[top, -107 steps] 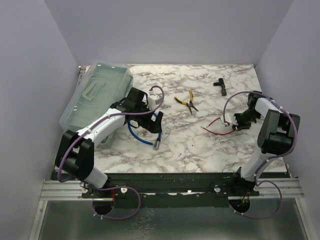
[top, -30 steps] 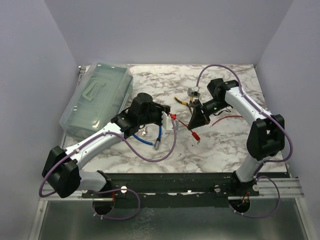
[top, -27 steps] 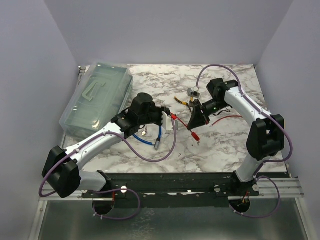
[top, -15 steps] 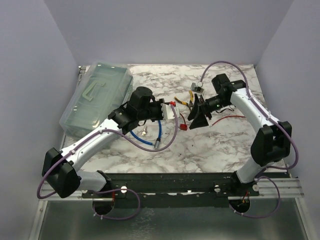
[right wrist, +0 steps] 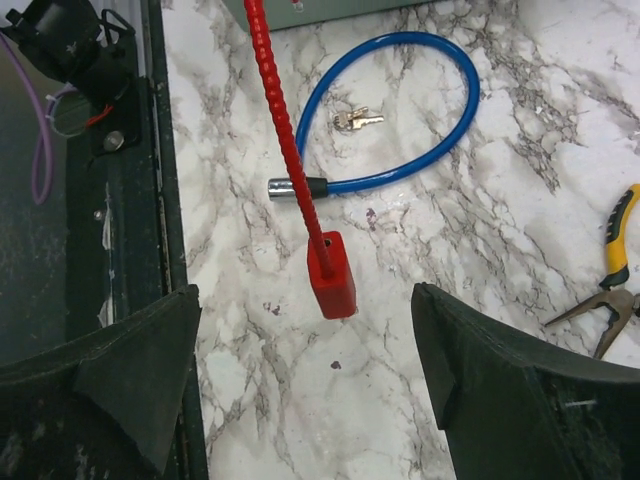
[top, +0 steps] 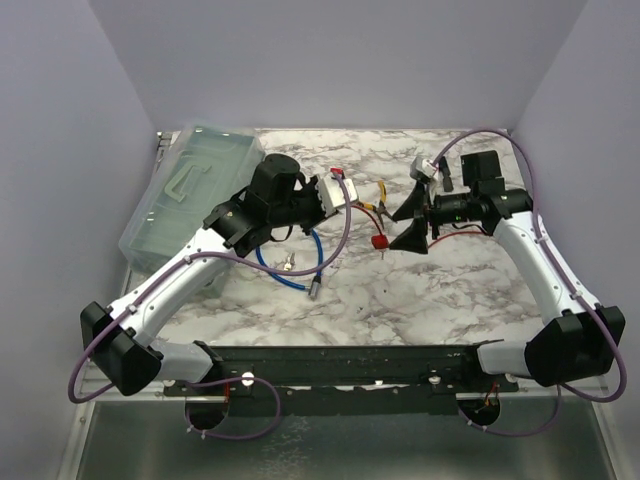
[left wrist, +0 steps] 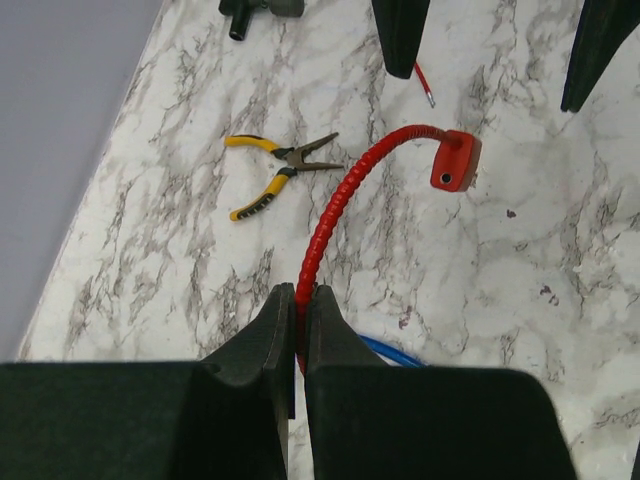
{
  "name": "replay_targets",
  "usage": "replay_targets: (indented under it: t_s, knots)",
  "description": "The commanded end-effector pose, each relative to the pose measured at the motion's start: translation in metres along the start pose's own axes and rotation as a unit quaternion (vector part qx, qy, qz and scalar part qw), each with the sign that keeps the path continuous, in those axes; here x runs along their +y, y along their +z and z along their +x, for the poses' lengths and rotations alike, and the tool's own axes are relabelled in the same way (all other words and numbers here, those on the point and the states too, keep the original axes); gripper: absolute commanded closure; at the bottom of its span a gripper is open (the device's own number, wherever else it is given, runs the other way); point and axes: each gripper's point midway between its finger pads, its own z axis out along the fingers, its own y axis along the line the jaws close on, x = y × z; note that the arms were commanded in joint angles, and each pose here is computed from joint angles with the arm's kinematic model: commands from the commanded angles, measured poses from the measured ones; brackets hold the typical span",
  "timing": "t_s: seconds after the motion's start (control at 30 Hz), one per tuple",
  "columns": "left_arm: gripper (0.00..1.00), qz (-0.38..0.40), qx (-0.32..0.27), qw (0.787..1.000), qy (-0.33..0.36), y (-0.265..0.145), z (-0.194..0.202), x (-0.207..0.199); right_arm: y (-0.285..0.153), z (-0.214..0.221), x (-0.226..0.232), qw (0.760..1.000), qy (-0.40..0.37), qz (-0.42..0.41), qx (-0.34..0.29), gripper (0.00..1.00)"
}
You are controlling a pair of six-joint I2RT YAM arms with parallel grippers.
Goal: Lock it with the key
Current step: Lock the lock.
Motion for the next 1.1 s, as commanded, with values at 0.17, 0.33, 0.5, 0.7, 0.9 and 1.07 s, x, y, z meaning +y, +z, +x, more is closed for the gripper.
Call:
replay_targets:
  t_s: [0.17,0.33,0.5,0.7,0.9,1.07]
  knots:
    - [1.0,0.008,-0.009,0.998,-0.069,-0.008,-0.019,0.0,0.001,0.007,-0.01,0.999,-0.029,0.026,0.006,0.09]
    - [1.0,0.01,-0.015,0.997,-0.081,-0.008,-0.023,0.0,0.005,0.014,-0.01,0.999,-0.039,0.018,0.007,0.16]
    - [1.0,0.019,-0.025,0.993,-0.115,-0.01,-0.028,-0.001,0.007,0.015,-0.004,0.999,-0.043,0.0,-0.002,0.27]
    - [1.0,0.029,-0.031,0.991,-0.125,-0.01,-0.031,-0.003,0.012,0.016,-0.006,0.999,-0.047,-0.009,-0.004,0.27]
    - [1.0,0.033,-0.036,0.991,-0.126,-0.012,-0.034,-0.004,0.014,0.014,-0.012,0.999,-0.049,-0.013,-0.003,0.31]
    - [1.0,0.035,-0.043,0.989,-0.137,-0.013,-0.038,-0.002,0.014,0.014,-0.01,0.998,-0.056,-0.021,-0.004,0.42]
